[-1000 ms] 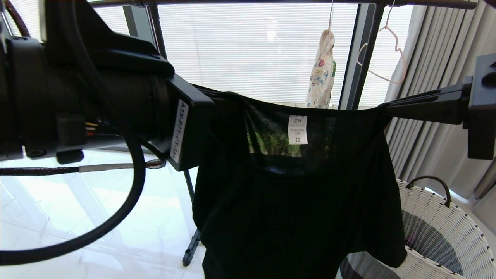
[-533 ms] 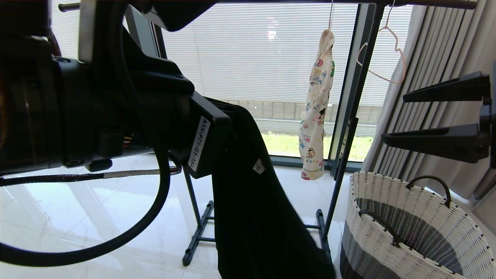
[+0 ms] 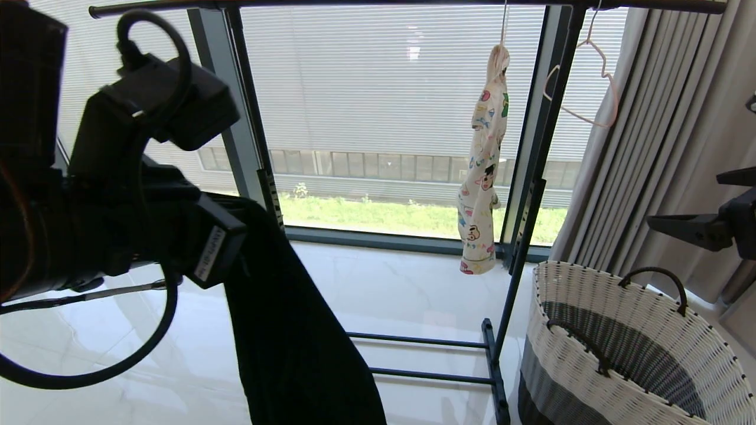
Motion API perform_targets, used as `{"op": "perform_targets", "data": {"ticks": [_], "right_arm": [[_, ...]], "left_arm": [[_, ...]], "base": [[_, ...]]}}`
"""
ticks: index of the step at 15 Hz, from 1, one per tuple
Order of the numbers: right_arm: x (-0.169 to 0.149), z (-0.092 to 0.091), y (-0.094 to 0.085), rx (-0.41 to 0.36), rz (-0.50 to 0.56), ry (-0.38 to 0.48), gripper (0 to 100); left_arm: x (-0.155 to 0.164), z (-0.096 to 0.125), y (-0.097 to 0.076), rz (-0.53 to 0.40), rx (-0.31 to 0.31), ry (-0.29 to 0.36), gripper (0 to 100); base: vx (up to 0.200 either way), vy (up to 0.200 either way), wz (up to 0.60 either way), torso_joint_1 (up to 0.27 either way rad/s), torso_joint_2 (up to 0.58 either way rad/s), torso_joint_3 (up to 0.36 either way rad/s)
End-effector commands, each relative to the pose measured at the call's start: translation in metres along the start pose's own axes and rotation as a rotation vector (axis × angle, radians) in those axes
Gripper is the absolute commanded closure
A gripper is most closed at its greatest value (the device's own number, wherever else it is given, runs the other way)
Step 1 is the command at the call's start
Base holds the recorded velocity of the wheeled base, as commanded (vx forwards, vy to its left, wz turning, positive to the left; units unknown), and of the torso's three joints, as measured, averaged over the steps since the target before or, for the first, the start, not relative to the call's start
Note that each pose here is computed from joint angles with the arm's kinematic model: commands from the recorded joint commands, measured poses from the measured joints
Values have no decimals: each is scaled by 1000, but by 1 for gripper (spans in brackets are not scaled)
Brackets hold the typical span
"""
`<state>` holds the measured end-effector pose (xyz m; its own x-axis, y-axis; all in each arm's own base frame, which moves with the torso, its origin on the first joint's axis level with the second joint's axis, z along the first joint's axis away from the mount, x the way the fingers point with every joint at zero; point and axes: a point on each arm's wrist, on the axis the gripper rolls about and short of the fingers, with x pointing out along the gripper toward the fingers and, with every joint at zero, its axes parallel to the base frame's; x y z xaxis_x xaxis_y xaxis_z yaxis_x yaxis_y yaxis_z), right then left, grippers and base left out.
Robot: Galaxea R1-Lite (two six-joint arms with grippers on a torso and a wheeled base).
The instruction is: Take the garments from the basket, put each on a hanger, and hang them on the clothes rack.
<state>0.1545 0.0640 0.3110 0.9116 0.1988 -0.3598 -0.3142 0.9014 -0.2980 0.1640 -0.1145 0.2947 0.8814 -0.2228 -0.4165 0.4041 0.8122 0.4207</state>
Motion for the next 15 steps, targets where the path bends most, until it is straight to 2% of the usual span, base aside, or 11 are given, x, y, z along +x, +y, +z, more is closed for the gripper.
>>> {"op": "perform_targets", "data": {"ticks": [1, 2, 4, 7, 12, 15], "right_arm": [[4, -26, -12, 18, -114, 10, 0], [11, -37, -12, 9, -142, 3, 0], [20, -46, -11, 10, -157, -23, 0], [24, -46, -10, 14, -158, -29, 0], [24, -45, -11, 19, -160, -32, 0], [32, -42, -11, 22, -167, -54, 0]], "left_arm": [[-26, -52, 38, 215, -108, 107, 100], [-30, -64, 48, 293, -145, 148, 100], [-36, -70, 57, 355, -179, 166, 100], [-35, -74, 55, 354, -181, 178, 100], [-34, -75, 54, 347, -177, 181, 100], [-41, -74, 46, 312, -161, 127, 100]], "base": [[0, 0, 0, 0, 0, 0], [0, 0, 0, 0, 0, 0], [0, 0, 0, 0, 0, 0], [0, 0, 0, 0, 0, 0], [0, 0, 0, 117, -334, -246], [0, 0, 0, 170, -474, -287]]}}
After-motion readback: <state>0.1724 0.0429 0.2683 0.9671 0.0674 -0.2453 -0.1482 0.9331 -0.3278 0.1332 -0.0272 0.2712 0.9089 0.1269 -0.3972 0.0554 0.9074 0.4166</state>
